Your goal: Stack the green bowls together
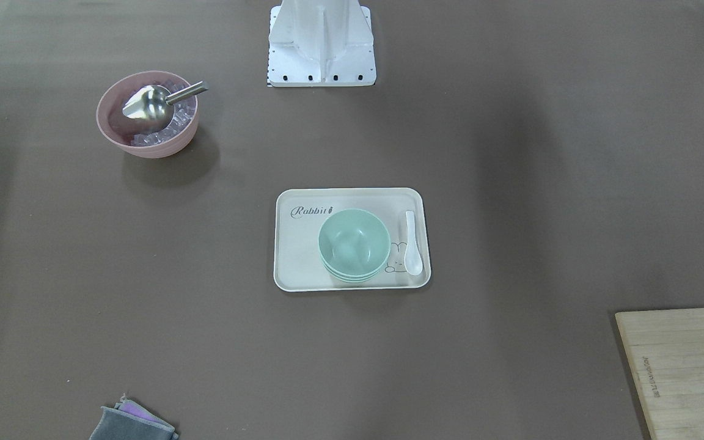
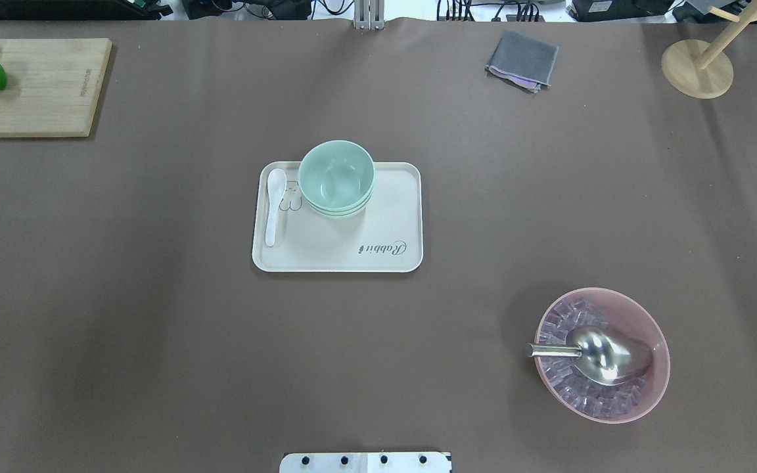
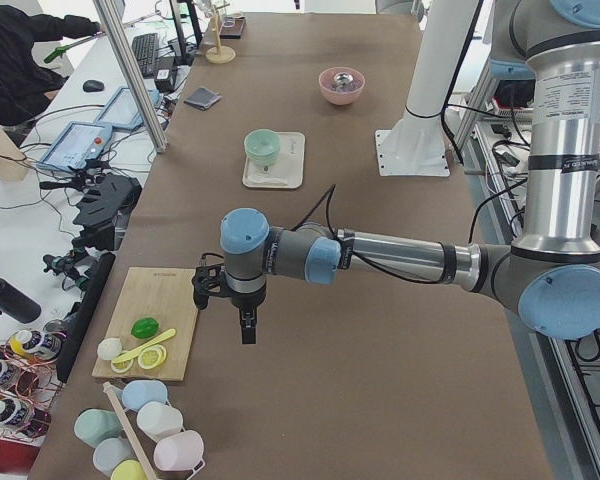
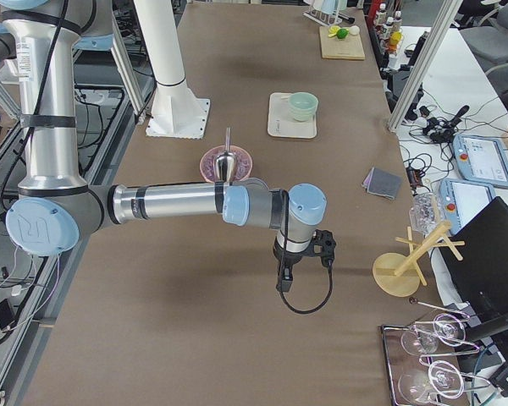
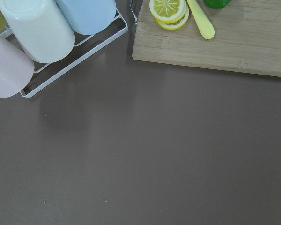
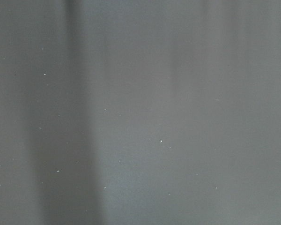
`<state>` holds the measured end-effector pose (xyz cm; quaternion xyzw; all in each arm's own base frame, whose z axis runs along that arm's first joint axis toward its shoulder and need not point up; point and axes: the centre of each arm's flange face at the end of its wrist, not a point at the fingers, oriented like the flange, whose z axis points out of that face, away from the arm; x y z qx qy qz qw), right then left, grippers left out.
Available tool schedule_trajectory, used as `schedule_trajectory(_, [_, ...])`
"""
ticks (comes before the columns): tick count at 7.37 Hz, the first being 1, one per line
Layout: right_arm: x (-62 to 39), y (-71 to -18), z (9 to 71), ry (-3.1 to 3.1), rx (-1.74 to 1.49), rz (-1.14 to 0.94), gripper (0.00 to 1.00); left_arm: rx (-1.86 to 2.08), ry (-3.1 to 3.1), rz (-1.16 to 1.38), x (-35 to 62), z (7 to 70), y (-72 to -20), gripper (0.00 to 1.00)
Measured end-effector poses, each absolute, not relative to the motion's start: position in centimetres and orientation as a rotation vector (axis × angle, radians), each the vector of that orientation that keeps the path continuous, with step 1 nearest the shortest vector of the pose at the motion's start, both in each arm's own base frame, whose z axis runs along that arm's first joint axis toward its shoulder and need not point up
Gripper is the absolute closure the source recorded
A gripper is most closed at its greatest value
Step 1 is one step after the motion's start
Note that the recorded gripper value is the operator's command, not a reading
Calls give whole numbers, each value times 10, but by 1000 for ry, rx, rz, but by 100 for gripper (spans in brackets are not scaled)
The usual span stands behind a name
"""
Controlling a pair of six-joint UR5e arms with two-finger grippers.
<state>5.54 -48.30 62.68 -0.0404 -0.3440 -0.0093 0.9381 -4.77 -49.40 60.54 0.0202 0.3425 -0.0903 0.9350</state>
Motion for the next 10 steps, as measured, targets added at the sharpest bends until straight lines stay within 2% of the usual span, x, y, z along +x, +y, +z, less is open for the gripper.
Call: schedule_trajectory(10, [54,-486,611,-714,-55,-29,0,29,731,-182,-44,604,-494,2])
